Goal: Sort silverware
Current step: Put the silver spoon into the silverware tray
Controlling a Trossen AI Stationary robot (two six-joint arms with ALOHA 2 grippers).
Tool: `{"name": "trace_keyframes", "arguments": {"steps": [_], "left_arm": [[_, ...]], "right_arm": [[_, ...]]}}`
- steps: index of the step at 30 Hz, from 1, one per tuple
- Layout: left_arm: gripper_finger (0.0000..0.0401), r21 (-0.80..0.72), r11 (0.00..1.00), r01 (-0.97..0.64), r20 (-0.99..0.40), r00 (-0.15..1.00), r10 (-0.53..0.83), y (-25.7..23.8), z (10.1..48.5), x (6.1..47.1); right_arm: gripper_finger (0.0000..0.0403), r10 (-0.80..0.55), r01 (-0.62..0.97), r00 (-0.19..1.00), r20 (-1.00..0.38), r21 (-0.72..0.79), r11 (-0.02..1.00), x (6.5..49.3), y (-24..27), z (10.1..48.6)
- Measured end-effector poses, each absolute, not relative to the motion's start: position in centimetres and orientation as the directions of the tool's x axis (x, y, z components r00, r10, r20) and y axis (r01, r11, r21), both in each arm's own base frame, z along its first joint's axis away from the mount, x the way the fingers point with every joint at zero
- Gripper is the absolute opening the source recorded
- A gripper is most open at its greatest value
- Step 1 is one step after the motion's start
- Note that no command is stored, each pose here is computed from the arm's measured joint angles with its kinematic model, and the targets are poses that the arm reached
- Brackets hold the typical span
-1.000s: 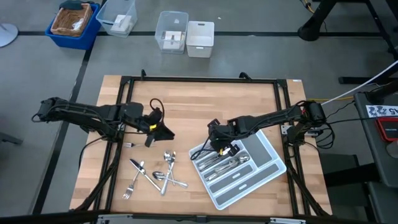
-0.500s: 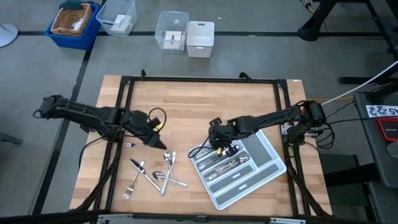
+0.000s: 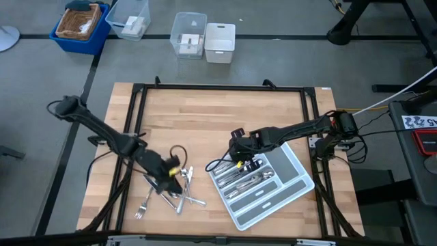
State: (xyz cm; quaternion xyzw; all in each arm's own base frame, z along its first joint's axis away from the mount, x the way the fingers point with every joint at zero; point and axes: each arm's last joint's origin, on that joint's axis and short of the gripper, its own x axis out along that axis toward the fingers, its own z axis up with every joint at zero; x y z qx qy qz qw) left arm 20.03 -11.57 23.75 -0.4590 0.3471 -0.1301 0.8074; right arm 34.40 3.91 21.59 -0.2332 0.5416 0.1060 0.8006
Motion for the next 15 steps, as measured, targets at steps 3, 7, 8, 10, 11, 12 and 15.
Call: {"name": "trace_keyframes", "arguments": {"steps": [3,7,8,10,11,12,15], "left_arm": [[0.0095,-0.781,0.624,0.027,-0.418,0.719,-0.555,-13.1,22.6,21.3],[0.0095,-0.687,0.723,0.072,-0.497,0.680,-0.540,-14.1,20.0,22.4],[0.0095,-0.665,0.743,0.071,-0.523,0.667,-0.531,-14.2,19.3,22.6],[0.0095,-0.623,0.779,0.071,-0.569,0.641,-0.514,-14.4,18.1,22.9],[0.0095,-0.605,0.793,0.076,-0.587,0.630,-0.508,-14.4,17.6,23.0],[0.0095,-0.585,0.807,0.084,-0.603,0.620,-0.502,-14.5,17.1,23.2],[0.0095,-0.520,0.849,0.099,-0.654,0.594,-0.469,-14.6,15.7,23.4]], "right_arm": [[0.0083,-0.083,-0.422,0.391,-0.917,-0.259,0.869,34.4,3.9,21.6],[0.0083,-0.083,-0.423,0.391,-0.917,-0.259,0.869,34.4,3.9,21.6],[0.0083,-0.083,-0.422,0.391,-0.917,-0.259,0.869,34.4,3.9,21.6],[0.0083,-0.083,-0.423,0.391,-0.917,-0.259,0.869,34.4,3.9,21.6],[0.0083,-0.083,-0.423,0.391,-0.917,-0.259,0.869,34.4,3.9,21.6],[0.0083,-0.082,-0.421,0.392,-0.916,-0.258,0.869,34.4,3.9,21.6],[0.0083,-0.083,-0.399,0.387,-0.918,-0.248,0.883,34.5,4.0,22.2]]}}
